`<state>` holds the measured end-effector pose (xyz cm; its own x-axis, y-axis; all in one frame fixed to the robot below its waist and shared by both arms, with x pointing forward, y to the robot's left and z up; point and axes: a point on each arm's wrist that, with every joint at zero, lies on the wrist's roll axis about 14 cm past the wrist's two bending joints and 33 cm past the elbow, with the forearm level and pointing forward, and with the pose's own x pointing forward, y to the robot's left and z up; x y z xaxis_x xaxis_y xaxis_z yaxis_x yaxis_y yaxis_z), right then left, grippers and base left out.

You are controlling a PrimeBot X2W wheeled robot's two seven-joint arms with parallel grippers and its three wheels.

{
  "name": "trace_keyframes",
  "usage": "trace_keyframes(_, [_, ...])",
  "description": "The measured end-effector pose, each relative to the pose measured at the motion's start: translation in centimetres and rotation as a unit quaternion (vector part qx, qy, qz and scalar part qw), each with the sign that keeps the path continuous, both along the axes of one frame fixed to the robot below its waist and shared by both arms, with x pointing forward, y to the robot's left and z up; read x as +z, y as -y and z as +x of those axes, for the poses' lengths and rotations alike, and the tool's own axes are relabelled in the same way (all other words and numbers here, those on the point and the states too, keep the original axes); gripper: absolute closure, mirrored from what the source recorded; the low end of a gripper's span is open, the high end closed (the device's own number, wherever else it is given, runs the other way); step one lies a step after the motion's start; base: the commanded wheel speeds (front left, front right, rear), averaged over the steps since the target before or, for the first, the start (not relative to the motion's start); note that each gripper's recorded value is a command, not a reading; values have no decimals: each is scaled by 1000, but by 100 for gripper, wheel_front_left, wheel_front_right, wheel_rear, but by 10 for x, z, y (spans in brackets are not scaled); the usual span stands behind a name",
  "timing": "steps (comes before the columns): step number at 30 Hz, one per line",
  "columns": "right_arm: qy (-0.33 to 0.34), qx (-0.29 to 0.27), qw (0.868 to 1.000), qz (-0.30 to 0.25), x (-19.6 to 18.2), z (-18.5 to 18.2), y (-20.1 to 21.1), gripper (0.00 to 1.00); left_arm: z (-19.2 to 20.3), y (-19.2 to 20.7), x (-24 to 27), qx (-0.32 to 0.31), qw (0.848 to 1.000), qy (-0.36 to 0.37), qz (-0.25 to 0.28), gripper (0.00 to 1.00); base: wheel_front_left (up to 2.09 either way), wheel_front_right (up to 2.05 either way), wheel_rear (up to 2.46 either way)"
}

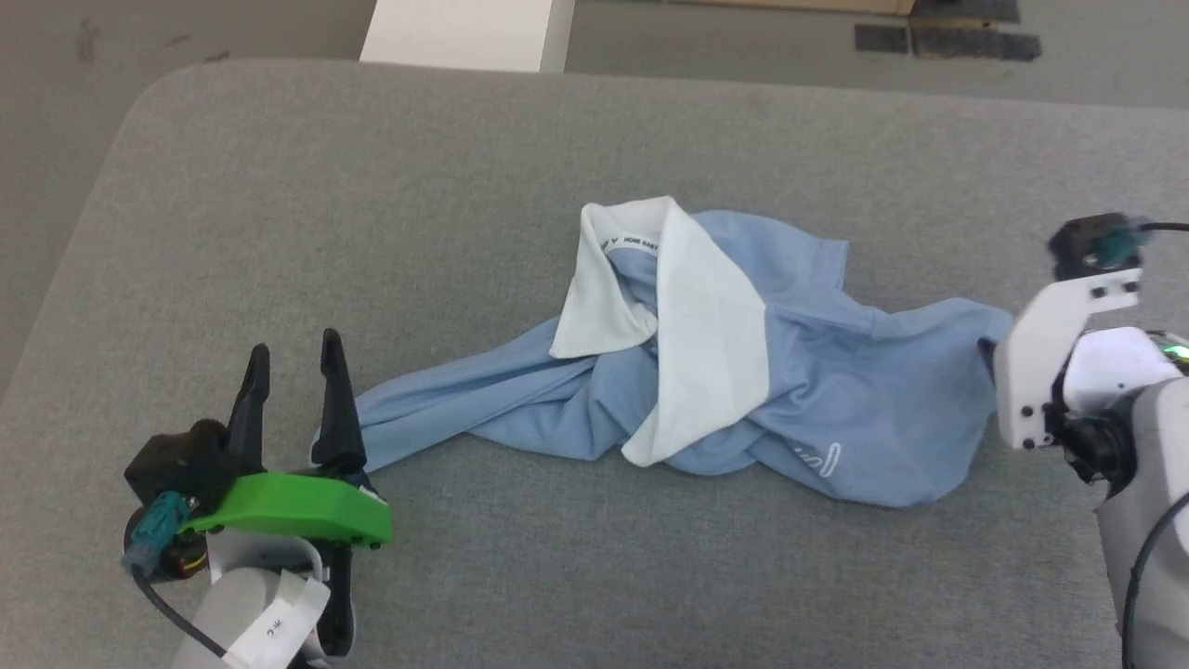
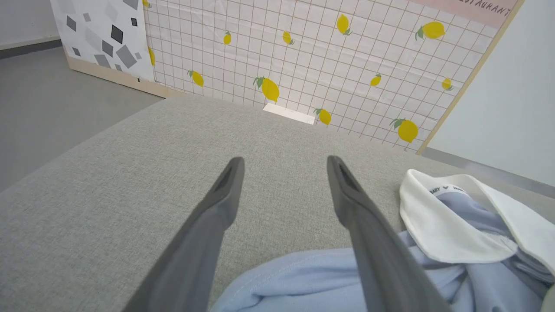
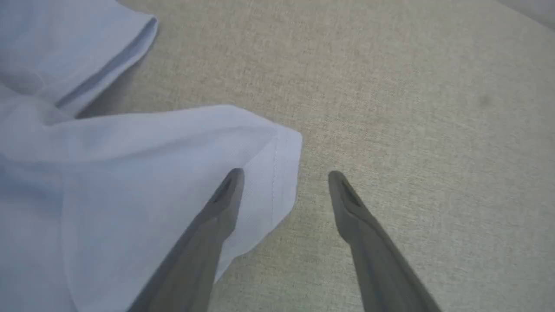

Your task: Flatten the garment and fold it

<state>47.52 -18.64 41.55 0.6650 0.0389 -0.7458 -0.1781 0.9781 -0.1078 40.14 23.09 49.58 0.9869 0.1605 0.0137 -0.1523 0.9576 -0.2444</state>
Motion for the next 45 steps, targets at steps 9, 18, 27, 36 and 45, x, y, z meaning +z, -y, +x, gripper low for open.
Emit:
trace_keyframes(9, [-117, 79, 989, -42, -48, -8, -26, 0, 7, -8, -20, 13, 1000, -23, 4, 0, 0, 0, 0])
trace_keyframes(18, [-111, 83, 990, -30, -41, 2, -23, 100, 7, -9, -27, 17, 999, -31, -1, 0, 0, 0, 0])
trace_keyframes(27, [-16, -39, 998, -42, 13, 35, 54, 100, 7, -4, -20, 7, 1000, -19, -5, 0, 0, 0, 0])
trace_keyframes(36, [-49, -114, 991, -60, -7, 27, 90, 14, 5, -7, -27, 10, 1000, -28, -6, 0, 0, 0, 0])
trace_keyframes(45, [145, -109, 983, 21, 48, 53, 69, 0, 0, -8, -18, 9, 1000, -19, -6, 0, 0, 0, 0])
